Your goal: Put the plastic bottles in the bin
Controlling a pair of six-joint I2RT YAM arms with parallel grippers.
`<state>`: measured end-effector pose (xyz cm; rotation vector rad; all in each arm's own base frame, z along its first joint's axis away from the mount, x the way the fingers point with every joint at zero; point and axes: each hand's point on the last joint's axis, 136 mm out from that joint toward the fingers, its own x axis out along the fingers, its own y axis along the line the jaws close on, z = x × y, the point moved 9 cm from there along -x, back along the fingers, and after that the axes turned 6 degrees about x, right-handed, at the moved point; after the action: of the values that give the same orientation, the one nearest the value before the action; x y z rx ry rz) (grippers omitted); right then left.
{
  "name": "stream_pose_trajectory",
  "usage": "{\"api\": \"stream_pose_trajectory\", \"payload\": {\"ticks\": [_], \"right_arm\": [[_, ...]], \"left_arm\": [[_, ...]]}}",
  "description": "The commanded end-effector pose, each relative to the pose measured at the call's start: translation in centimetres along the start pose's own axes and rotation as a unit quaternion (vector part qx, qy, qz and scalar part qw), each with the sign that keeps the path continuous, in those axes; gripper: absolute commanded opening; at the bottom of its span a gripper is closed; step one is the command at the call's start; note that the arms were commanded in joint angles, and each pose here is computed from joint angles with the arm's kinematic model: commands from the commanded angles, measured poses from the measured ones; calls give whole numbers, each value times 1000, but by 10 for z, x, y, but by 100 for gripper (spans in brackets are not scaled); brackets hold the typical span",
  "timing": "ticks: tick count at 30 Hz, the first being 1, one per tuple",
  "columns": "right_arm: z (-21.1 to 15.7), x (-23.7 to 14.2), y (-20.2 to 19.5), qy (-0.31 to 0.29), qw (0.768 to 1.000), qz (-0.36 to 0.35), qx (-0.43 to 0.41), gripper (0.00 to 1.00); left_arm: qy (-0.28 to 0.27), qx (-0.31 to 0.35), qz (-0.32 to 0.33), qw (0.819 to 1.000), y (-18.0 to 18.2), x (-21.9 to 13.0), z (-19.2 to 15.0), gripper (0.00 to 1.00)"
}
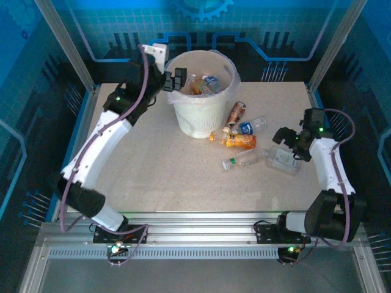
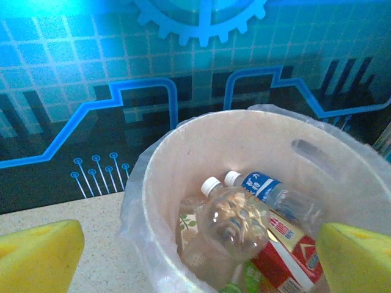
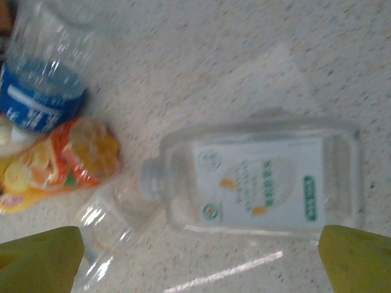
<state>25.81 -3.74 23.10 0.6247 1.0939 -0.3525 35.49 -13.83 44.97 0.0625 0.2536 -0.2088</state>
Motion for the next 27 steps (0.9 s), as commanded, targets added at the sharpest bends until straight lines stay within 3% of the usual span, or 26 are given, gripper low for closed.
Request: {"api": "stream_pose_trajectory", "payload": {"ticks": [1, 10, 27], "right_arm": [[-29, -7, 3, 12, 1000, -15, 18, 100], [-80, 1, 33, 24, 998, 31, 40, 100], [-91, 60, 90, 47, 999, 11, 25, 100]], "left_arm": [[-34, -51, -14, 998, 0, -16, -8, 99], [-57, -110, 4, 992, 12, -54, -43, 99], [-32, -113, 22, 993, 16, -57, -63, 99]]}}
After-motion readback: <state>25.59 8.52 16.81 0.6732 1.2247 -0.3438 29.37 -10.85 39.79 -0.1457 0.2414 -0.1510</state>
